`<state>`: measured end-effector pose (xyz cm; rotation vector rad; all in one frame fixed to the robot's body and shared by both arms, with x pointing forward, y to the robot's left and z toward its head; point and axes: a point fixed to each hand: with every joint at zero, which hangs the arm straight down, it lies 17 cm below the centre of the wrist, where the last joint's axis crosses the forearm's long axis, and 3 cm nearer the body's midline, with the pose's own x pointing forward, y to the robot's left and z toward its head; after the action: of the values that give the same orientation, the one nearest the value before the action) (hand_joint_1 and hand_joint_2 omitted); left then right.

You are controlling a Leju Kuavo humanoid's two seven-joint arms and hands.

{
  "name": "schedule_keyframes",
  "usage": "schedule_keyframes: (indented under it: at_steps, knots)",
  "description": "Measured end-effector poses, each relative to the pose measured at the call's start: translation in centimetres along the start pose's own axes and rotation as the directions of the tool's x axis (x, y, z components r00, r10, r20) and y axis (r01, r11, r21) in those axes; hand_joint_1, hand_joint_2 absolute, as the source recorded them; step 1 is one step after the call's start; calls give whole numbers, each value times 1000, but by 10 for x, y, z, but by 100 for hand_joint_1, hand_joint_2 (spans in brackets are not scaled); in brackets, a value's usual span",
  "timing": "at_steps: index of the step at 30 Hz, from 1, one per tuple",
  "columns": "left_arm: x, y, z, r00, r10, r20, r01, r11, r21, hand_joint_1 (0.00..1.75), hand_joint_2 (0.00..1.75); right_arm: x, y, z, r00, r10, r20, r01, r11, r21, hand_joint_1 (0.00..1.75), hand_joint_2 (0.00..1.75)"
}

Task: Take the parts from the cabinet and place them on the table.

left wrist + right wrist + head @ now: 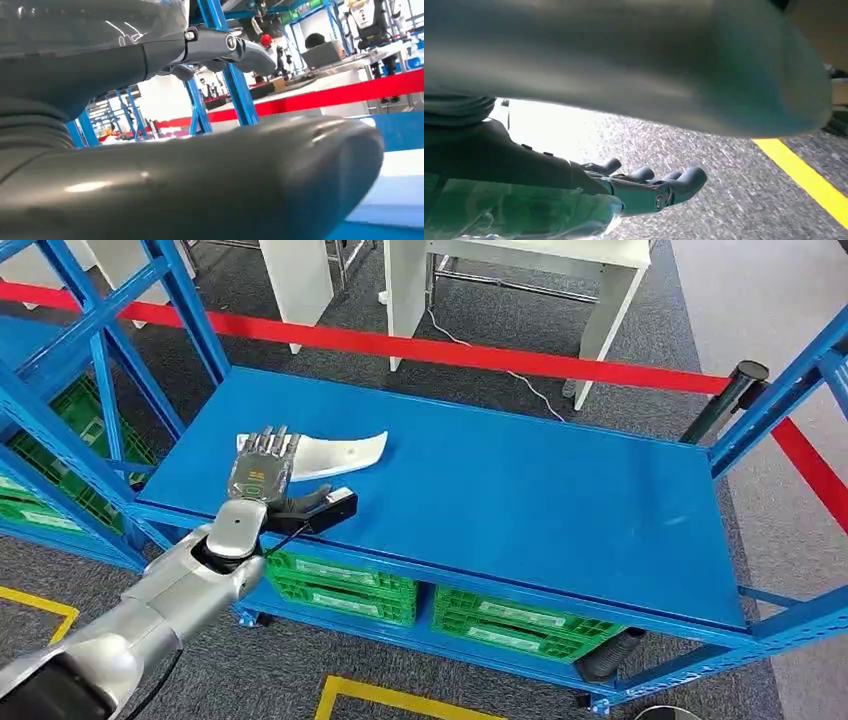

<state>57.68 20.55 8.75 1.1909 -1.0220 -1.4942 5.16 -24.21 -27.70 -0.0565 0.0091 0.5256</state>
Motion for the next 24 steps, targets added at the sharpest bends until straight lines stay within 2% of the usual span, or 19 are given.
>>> schedule_keyframes:
  at_steps: [24]
  knots:
    - [-10,-6,-1,1000,-11,-28,10,1000,-22,0,0,0,-4,-1,1000,-4,2,4,1000,-13,0,0]
